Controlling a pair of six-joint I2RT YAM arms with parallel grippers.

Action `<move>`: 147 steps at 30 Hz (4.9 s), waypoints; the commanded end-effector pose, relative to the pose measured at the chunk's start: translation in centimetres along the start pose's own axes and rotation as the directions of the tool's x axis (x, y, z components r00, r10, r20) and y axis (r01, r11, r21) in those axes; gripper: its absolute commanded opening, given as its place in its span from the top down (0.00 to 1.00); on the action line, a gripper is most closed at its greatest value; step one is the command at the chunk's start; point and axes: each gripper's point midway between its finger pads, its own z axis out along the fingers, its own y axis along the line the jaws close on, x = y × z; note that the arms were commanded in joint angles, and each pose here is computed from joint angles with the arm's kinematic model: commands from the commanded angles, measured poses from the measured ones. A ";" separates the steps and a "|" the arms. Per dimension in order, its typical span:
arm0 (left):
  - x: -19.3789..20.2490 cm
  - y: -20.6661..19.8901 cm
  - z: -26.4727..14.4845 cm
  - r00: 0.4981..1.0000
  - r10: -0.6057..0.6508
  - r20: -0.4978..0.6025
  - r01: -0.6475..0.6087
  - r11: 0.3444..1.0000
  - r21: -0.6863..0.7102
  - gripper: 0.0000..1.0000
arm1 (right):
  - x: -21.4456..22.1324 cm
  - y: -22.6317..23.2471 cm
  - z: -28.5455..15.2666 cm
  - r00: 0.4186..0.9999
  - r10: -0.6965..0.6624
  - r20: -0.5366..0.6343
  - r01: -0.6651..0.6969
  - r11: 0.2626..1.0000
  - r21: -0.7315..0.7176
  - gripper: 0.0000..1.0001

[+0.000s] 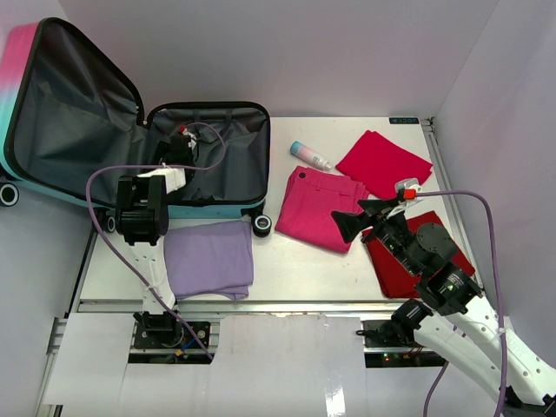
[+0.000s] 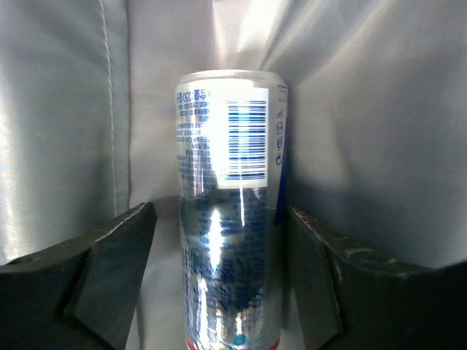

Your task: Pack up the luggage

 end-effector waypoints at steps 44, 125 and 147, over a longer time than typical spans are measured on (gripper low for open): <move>-14.2 -18.0 -41.1 0.914 -0.404 0.038 -0.006 0.080 0.997 0.13 | 17.5 -18.1 7.6 0.840 0.339 -0.424 0.043 0.737 0.674 0.02; -14.7 -27.1 -40.5 0.946 -0.322 0.020 0.095 0.336 0.937 1.00 | 11.7 -16.2 11.0 0.887 0.184 -0.424 0.002 0.916 0.401 0.92; -19.4 -12.5 -40.9 0.847 -0.484 0.218 0.154 0.616 0.773 1.00 | 2.5 -8.6 17.3 0.948 -0.011 -0.317 0.100 0.959 0.266 0.92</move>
